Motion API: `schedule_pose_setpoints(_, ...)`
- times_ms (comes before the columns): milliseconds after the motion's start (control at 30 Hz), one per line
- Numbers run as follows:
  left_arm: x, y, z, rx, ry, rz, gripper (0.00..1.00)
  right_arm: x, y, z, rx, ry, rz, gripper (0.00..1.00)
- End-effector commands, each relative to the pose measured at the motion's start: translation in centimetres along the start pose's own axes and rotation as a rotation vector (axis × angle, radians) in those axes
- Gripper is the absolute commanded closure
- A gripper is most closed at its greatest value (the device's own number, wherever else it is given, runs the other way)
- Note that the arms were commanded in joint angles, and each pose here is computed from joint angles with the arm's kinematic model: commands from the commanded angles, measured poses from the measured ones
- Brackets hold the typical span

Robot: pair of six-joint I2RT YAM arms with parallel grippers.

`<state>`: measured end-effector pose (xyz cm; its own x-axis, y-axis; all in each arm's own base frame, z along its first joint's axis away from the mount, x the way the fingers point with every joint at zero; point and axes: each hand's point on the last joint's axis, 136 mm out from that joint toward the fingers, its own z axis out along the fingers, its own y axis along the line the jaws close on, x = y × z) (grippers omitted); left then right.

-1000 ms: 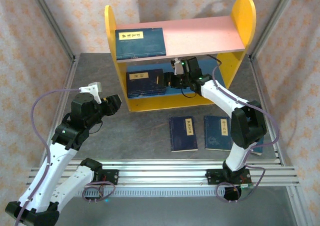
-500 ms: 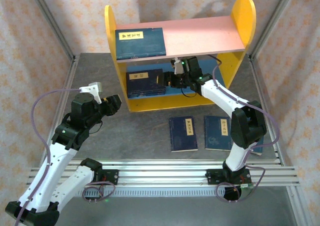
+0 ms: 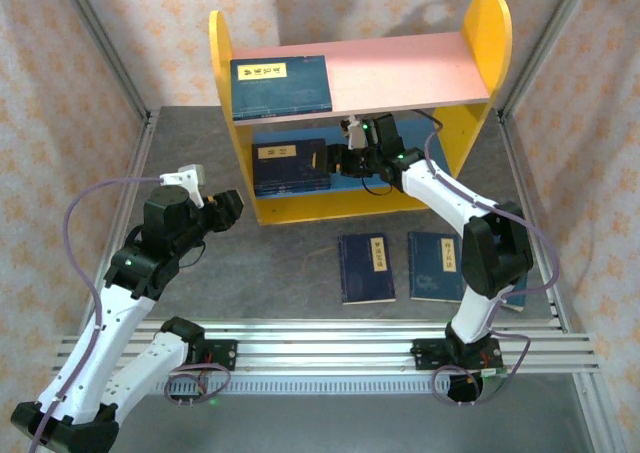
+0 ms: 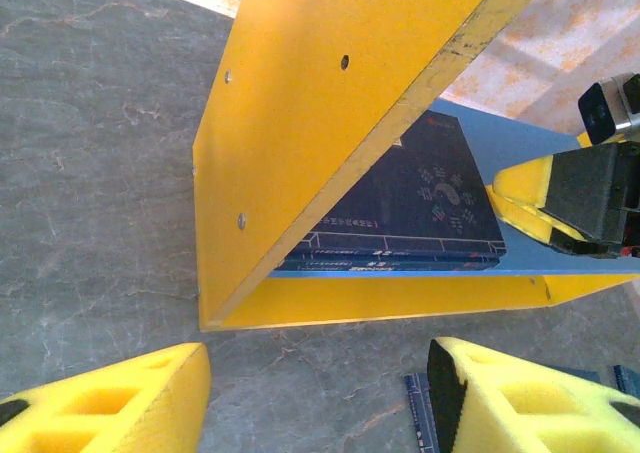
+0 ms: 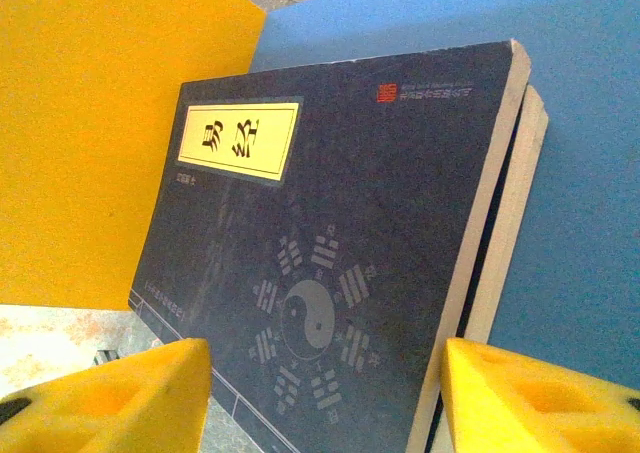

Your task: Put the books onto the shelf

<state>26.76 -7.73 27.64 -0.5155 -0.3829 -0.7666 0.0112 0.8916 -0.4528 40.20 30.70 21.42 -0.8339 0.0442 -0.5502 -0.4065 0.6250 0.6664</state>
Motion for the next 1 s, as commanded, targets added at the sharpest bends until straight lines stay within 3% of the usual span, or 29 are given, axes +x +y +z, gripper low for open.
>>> schedule_pose_setpoints(0, -0.3, -0.2, -0.3, -0.001, -0.008, 0.016, 0.41, -0.4, 2.6, -0.9, -0.064, -0.025, -0.038, 0.39)
schedule_pose_setpoints(533, 2.0, 1.0, 1.5, -0.026, 0.047, -0.049, 0.4, -0.9, 1.5, -2.0, -0.011, -0.059, -0.026, 0.39)
schedule_pose_setpoints(733, 6.0, 3.1, 4.4, -0.036, 0.049, -0.25, 0.41, -0.9, -0.5, -4.8, 0.086, -0.106, -0.032, 0.39)
schedule_pose_setpoints(967, 11.2, 4.0, 6.0, -0.038, 0.074, -0.347, 0.41, 2.9, -2.7, -8.5, 0.225, -0.112, -0.005, 0.39)
